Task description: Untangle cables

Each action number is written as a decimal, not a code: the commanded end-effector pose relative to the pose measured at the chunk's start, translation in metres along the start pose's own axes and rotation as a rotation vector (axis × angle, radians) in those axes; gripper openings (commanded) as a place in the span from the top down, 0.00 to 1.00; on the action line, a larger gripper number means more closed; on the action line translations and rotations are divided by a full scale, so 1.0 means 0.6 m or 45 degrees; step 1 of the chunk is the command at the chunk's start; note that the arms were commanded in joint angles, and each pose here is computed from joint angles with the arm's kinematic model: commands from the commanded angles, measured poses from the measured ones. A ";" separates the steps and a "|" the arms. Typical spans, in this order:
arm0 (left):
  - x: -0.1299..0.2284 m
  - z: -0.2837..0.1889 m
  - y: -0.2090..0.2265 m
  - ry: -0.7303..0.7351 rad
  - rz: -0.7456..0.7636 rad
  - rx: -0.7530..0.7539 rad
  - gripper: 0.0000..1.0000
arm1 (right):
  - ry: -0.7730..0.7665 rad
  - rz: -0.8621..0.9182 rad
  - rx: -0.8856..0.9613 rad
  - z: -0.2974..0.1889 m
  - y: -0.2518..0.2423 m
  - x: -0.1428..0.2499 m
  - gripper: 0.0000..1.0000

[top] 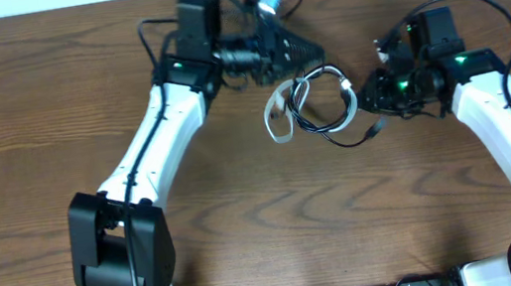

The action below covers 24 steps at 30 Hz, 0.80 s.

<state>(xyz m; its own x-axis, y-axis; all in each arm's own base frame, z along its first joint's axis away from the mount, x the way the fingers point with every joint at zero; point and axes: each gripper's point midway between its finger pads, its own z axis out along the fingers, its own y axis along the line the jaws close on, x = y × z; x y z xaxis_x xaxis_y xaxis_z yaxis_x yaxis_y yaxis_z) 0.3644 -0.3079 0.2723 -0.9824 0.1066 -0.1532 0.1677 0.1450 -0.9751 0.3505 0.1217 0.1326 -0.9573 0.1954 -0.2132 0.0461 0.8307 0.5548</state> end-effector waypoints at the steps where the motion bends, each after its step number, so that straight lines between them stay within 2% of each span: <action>1: 0.003 0.005 0.054 -0.035 0.308 -0.196 0.93 | -0.069 -0.031 0.019 -0.034 -0.017 -0.014 0.81; 5: 0.008 -0.013 0.127 -0.063 0.270 -0.471 0.93 | -0.155 -0.023 0.028 -0.080 -0.028 -0.024 0.71; 9: 0.026 -0.011 0.150 -0.022 0.273 -0.563 0.92 | -0.213 -0.021 0.029 -0.108 -0.028 -0.028 0.64; 11: 0.036 -0.004 0.157 0.010 0.299 -0.599 0.85 | -0.223 -0.023 0.038 -0.112 -0.028 -0.028 0.62; 12: 0.042 -0.001 0.163 0.024 0.310 -0.630 0.76 | -0.221 -0.021 0.043 -0.111 -0.029 -0.028 0.61; 17: 0.062 0.007 0.191 0.088 0.388 -0.790 0.46 | -0.214 -0.012 0.066 -0.111 -0.035 -0.025 0.59; 20: 0.058 -0.013 0.222 0.097 0.462 -0.984 0.37 | -0.210 -0.009 0.073 -0.111 -0.037 -0.023 0.57; 24: 0.034 -0.073 0.265 0.025 0.459 -1.292 0.36 | -0.200 -0.001 0.093 -0.110 -0.042 -0.019 0.55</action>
<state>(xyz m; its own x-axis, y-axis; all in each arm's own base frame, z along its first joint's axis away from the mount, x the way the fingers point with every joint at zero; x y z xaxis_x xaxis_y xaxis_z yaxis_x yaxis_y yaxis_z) 0.3460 -0.2774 0.1351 -0.8843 0.3101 -0.3492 0.4561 0.7338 -0.5035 0.3425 0.0674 0.1749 -0.9017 0.2762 -0.3326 0.0727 0.8552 0.5132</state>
